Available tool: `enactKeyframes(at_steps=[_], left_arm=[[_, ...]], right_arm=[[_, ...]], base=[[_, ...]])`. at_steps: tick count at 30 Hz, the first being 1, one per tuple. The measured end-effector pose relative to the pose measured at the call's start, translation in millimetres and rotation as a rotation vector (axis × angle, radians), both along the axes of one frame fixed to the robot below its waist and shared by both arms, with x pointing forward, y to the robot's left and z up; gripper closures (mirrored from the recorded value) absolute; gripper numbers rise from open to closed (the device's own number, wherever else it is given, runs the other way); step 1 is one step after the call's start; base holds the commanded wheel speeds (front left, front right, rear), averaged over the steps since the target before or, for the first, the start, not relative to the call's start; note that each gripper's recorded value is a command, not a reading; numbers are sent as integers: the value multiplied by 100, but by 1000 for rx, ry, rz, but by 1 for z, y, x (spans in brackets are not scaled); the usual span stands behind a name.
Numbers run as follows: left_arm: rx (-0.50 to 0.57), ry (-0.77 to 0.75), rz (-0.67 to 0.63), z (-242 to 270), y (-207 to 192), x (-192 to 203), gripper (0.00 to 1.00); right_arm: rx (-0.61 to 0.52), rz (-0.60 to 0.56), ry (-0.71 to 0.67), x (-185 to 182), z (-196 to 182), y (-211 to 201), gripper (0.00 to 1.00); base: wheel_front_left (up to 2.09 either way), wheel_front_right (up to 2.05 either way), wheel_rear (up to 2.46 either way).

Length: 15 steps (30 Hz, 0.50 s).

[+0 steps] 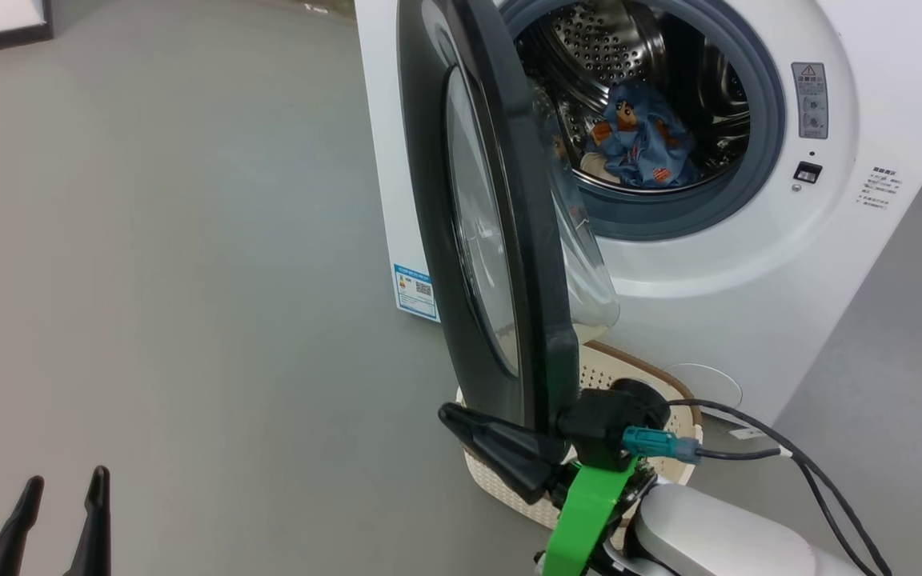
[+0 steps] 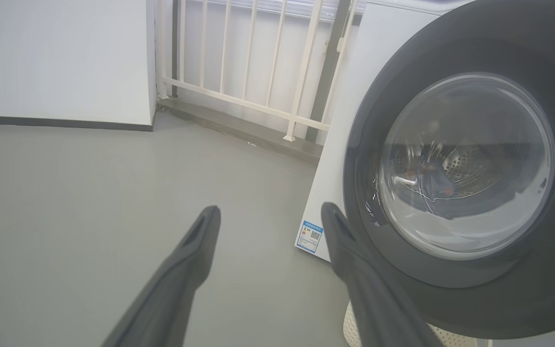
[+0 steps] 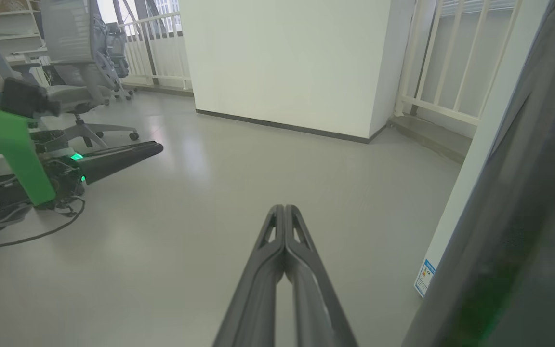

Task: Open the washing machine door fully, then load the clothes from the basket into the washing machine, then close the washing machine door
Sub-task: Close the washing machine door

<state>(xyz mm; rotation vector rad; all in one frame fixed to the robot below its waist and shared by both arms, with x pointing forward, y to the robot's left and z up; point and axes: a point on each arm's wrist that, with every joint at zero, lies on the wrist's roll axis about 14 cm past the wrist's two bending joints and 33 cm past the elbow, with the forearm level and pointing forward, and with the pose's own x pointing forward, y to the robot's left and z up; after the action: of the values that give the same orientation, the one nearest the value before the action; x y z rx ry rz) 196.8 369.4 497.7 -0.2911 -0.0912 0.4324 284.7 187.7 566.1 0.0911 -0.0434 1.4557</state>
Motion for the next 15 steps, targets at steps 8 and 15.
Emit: enactKeyframes(at_steps=[8, 15], left_arm=[[-5, -5, 3, 0, 1, -1, 0], [-7, -4, 10, 0, 1, -3, 0]], right_arm=[[-33, -26, 27, 8, -10, 4, 100], [-74, -60, 46, 17, -24, 4, 100]], base=[[0, 0, 0], [0, 0, 0]])
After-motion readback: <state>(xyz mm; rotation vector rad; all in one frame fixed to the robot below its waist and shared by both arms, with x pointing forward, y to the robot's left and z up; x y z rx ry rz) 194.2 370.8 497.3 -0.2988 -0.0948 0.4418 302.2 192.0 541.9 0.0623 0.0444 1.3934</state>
